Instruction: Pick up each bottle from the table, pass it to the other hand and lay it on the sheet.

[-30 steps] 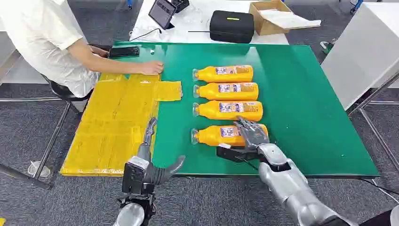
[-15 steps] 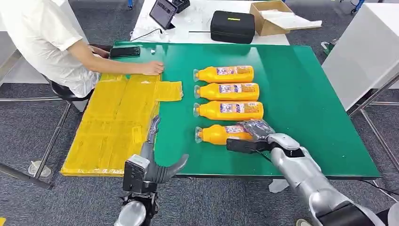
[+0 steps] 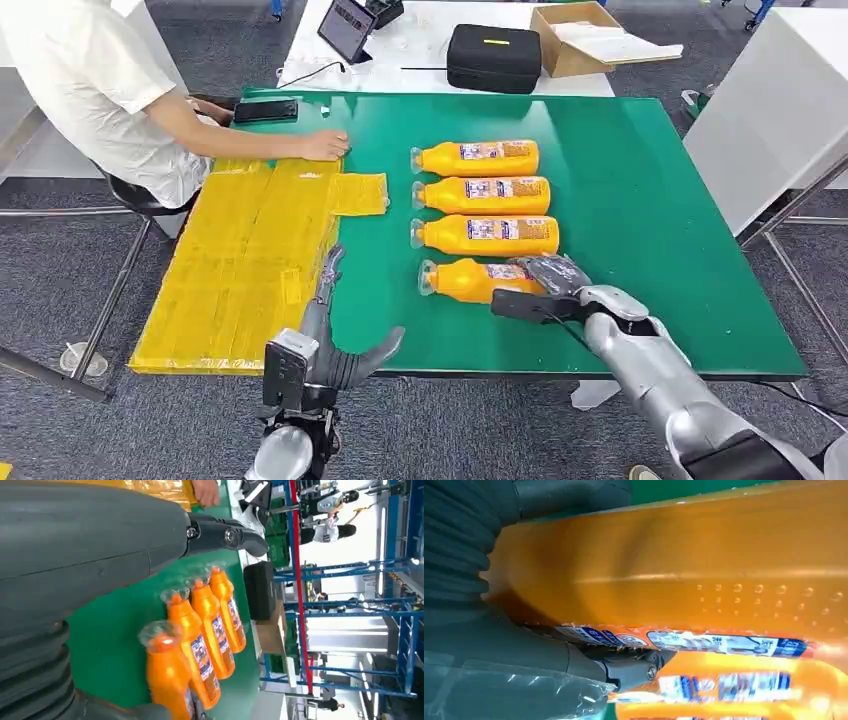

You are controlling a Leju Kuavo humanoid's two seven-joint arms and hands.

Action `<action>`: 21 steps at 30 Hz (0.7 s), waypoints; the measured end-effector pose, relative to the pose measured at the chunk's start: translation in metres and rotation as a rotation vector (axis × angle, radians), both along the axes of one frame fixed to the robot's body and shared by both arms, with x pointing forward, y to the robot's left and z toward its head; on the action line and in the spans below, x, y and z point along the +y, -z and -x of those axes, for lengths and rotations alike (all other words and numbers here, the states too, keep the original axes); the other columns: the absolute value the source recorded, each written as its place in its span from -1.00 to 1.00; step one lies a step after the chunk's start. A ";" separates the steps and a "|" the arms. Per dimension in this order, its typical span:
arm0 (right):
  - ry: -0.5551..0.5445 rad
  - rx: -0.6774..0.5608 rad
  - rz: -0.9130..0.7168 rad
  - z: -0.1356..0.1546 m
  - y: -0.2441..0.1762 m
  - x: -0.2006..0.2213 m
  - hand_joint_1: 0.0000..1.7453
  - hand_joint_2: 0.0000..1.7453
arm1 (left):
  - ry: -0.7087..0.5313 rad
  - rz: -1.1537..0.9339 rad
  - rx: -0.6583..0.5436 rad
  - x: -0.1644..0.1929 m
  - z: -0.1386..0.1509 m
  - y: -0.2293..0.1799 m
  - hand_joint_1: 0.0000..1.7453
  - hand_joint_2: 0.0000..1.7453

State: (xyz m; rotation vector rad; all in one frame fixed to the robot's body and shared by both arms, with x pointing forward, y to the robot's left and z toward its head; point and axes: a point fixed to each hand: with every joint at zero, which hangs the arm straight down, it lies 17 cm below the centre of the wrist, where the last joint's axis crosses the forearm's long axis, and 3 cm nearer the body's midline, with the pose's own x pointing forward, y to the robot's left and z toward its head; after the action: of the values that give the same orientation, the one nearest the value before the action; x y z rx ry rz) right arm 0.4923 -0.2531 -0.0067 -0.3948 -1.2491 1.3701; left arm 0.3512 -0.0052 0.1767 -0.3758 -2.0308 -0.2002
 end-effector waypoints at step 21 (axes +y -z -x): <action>0.133 -0.300 -0.518 0.058 -0.059 0.091 1.00 1.00 | 0.045 0.310 0.443 0.022 0.006 0.069 -1.00 1.00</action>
State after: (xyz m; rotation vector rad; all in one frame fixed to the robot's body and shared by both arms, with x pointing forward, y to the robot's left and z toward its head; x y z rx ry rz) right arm 0.4345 -0.1624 0.0520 -0.3167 -1.7330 0.8487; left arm 0.3449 0.0171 0.1082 -0.6028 -1.6138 0.1635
